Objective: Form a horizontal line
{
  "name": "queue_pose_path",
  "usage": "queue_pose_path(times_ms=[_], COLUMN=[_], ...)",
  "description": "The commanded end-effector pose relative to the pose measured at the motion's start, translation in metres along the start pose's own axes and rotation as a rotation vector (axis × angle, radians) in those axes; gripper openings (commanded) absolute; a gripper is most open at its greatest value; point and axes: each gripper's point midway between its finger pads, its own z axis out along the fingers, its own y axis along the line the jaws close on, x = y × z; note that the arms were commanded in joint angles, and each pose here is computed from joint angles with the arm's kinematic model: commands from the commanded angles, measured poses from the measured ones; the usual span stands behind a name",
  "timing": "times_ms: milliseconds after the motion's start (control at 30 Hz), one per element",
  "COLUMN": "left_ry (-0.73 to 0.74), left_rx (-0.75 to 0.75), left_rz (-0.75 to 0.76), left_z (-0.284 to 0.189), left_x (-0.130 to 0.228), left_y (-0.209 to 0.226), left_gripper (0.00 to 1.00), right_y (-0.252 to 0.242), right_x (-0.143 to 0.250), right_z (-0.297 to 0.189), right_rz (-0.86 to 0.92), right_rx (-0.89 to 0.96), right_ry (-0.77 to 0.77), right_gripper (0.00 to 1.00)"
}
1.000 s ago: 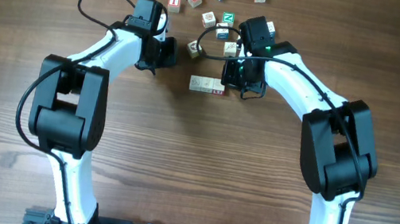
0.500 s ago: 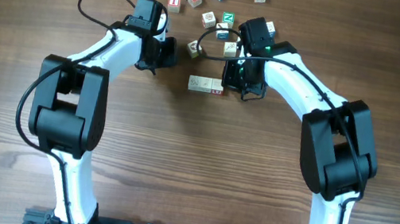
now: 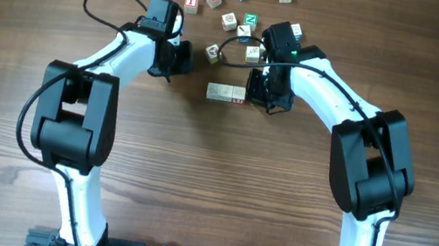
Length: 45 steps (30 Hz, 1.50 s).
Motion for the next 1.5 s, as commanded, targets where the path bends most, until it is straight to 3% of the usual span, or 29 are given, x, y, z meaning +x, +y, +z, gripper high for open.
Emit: queue_pose_path(times_ms=[0, 200, 433, 633, 1033, 1233, 1467], left_ry=[0.098, 0.123, -0.098, -0.247, -0.451, -0.573, -0.689], left_rx=[-0.254, -0.284, -0.223, -0.233, -0.2, -0.12, -0.03], left_rz=[-0.142, -0.222, -0.199, -0.148, -0.111, -0.064, -0.074], left_z=[0.025, -0.003, -0.096, -0.173, -0.316, -0.376, -0.424], left_x=[0.039, 0.04, -0.003, -0.005, 0.056, 0.101, 0.152], left_y=[0.069, 0.09, 0.062, 0.039, 0.023, 0.018, 0.035], left_gripper=[0.04, 0.04, 0.04, 0.04, 0.04, 0.04, 0.04], right_y=[-0.014, -0.031, -0.038, -0.041, -0.045, -0.073, -0.093], right_x=[0.001, -0.014, -0.035, -0.028, 0.041, 0.096, 0.167], right_z=[0.007, -0.021, -0.109, -0.174, -0.308, -0.377, -0.427], right_rz=[0.01, 0.06, 0.083, 0.083, 0.088, 0.165, 0.226], right_rx=[0.069, 0.122, 0.138, 0.168, 0.099, 0.099, -0.026], right_ry=[-0.006, -0.08, -0.28, -0.406, -0.612, -0.79, -0.943], right_gripper=[0.05, 0.05, 0.05, 0.05, 0.05, 0.05, 0.05])
